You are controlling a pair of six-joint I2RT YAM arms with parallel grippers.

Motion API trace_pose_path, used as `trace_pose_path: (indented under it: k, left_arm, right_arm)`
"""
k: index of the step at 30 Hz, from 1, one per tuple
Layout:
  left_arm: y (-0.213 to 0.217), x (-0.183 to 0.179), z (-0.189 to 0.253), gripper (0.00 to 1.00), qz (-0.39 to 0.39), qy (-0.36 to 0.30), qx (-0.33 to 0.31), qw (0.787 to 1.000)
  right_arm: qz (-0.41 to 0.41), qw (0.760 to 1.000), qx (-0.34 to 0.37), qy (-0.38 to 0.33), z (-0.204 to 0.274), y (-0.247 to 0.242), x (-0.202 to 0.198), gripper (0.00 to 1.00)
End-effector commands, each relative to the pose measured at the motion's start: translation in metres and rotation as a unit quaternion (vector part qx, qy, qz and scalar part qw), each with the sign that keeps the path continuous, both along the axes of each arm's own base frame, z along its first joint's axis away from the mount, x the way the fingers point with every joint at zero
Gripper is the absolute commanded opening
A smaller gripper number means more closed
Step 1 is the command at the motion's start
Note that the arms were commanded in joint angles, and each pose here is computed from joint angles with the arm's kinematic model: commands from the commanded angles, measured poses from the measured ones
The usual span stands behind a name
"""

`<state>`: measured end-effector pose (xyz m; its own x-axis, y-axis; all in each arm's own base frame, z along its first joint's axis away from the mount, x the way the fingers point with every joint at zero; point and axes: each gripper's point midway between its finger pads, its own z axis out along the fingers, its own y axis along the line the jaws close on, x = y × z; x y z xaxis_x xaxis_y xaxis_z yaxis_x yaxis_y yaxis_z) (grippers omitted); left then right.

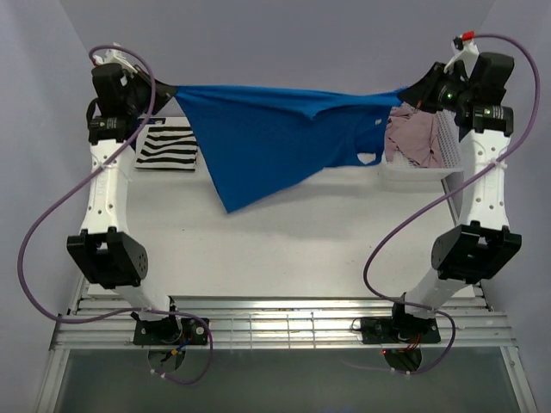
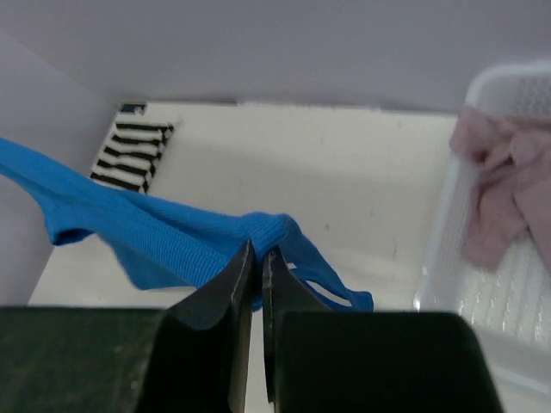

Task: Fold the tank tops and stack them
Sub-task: Flatten the tank top out

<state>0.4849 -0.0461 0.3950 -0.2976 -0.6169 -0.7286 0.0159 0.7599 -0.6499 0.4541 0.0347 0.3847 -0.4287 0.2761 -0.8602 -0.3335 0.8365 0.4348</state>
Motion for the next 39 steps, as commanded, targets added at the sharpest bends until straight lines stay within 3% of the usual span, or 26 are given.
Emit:
trace_pose_path:
  k: [1, 5, 6, 8, 9, 10, 12, 13, 15, 17, 18, 19, 21, 22, 24, 26, 27, 31, 39]
  left_arm:
    - [0.013, -0.007, 0.093, 0.00, -0.052, -0.114, -0.017, 0.992]
    - [0.022, -0.025, 0.095, 0.00, -0.046, -0.111, -0.013, 0.993]
    - [0.025, -0.025, 0.058, 0.00, -0.040, -0.071, -0.020, 0.996]
    - [0.021, -0.050, 0.045, 0.00, -0.040, -0.064, -0.017, 0.997]
    - [0.020, -0.055, -0.007, 0.00, -0.036, -0.009, -0.031, 0.999]
    - [0.020, -0.063, -0.025, 0.00, -0.029, 0.007, -0.035, 0.999]
    - [0.016, -0.092, -0.050, 0.00, -0.021, 0.026, -0.046, 0.998]
    - [0.015, -0.104, -0.102, 0.00, -0.012, 0.082, -0.060, 0.995]
    - [0.008, -0.129, -0.132, 0.00, -0.008, 0.113, -0.086, 0.990]
    - [0.009, -0.152, -0.191, 0.31, 0.012, 0.180, -0.096, 0.979]
    - [0.011, -0.160, -0.201, 0.37, 0.023, 0.193, -0.090, 0.977]
    - [0.012, -0.172, -0.219, 0.62, 0.030, 0.229, -0.087, 0.969]
    - [0.022, -0.180, -0.230, 0.97, 0.052, 0.254, -0.061, 0.964]
    - [0.023, -0.186, -0.233, 0.98, 0.057, 0.271, -0.055, 0.959]
    - [0.029, -0.184, -0.220, 0.98, 0.065, 0.262, -0.042, 0.962]
    - [0.029, -0.185, -0.205, 0.98, 0.067, 0.247, -0.039, 0.966]
    - [0.031, -0.184, -0.199, 0.98, 0.070, 0.238, -0.037, 0.968]
    - [0.028, -0.173, -0.185, 0.98, 0.059, 0.213, -0.043, 0.974]
    - [-0.007, -0.144, -0.213, 0.98, -0.014, 0.227, -0.077, 0.971]
  right_arm:
    - [0.030, 0.994, -0.020, -0.104, 0.085, 0.007, 0.001, 0.08]
    - [0.052, 0.994, -0.011, -0.091, 0.069, 0.014, -0.003, 0.08]
    - [0.064, 0.994, -0.006, -0.084, 0.058, 0.018, -0.006, 0.08]
    - [0.064, 0.997, -0.003, -0.048, 0.016, 0.019, -0.015, 0.08]
    - [0.061, 0.997, -0.013, -0.042, 0.002, 0.017, -0.019, 0.08]
    - [0.056, 0.997, -0.018, -0.039, -0.006, 0.017, -0.029, 0.08]
    - [0.055, 0.998, -0.013, 0.021, -0.065, 0.017, -0.040, 0.08]
    - [0.057, 0.998, -0.017, 0.028, -0.076, 0.018, -0.048, 0.08]
    - [0.047, 0.995, -0.012, 0.083, -0.132, 0.018, -0.061, 0.09]
    - [0.032, 0.992, -0.014, 0.122, -0.165, 0.014, -0.070, 0.21]
    - [0.016, 0.988, -0.020, 0.155, -0.193, 0.010, -0.077, 0.33]
    - [0.009, 0.984, -0.025, 0.173, -0.207, 0.006, -0.079, 0.62]
    - [-0.012, 0.978, -0.047, 0.203, -0.219, -0.004, -0.080, 0.73]
    - [-0.014, 0.972, -0.048, 0.231, -0.227, -0.005, -0.085, 0.82]
    - [-0.012, 0.972, -0.053, 0.228, -0.222, -0.004, -0.084, 0.84]
    - [-0.010, 0.977, -0.056, 0.206, -0.210, 0.002, -0.084, 0.99]
    - [-0.012, 0.978, -0.061, 0.199, -0.206, 0.004, -0.084, 0.90]
    - [0.000, 0.978, -0.085, 0.190, -0.201, 0.025, -0.087, 0.90]
    - [0.107, 0.960, -0.152, 0.210, -0.243, 0.138, -0.110, 0.90]
